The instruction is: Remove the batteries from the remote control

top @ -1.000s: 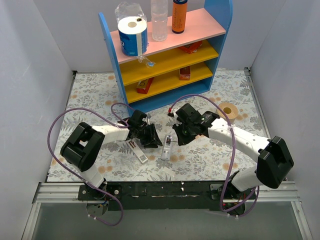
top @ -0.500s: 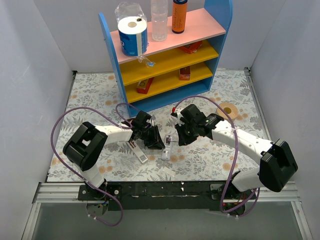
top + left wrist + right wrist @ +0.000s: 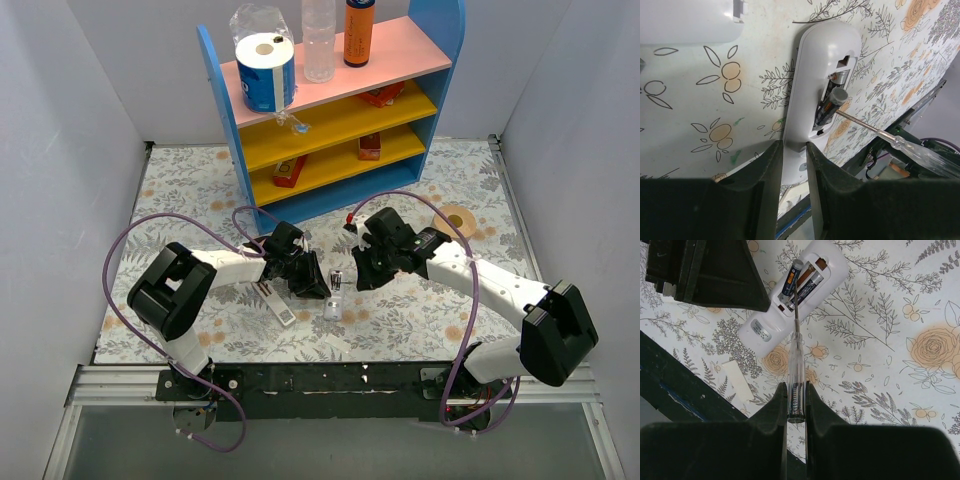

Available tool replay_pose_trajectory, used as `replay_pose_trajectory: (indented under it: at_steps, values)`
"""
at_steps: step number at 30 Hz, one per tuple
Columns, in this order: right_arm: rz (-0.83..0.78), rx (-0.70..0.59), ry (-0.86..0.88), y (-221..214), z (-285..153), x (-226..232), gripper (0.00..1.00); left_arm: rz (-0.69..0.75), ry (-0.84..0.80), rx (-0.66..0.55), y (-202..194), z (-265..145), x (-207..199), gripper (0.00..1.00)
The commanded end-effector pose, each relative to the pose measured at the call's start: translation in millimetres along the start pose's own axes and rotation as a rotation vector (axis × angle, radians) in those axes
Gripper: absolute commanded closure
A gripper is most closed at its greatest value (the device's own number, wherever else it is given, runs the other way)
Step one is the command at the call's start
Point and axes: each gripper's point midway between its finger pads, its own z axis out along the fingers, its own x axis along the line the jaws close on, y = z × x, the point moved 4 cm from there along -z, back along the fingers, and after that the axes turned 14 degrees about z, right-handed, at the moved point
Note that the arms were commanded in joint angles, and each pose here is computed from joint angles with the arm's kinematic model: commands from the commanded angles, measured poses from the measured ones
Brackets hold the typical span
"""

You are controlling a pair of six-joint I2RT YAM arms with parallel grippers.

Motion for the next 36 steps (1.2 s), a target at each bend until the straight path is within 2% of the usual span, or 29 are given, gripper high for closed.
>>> replay_pose_trajectory:
  at_steps: [1,21,36]
  values:
    - [-0.028,-0.05,0.081,8.8,-10.4,13.1,0.99,0.019,0.034,-0.025,4.2,2.5,1.9,0.75]
    - [-0.006,-0.073,0.133,13.4,-16.7,17.0,0.99,0.02,0.045,-0.031,1.3,1.3,0.9,0.73]
    - [0.012,-0.104,0.041,29.9,-44.6,15.8,0.99,0.043,-0.063,-0.067,4.3,-17.1,-41.0,0.59]
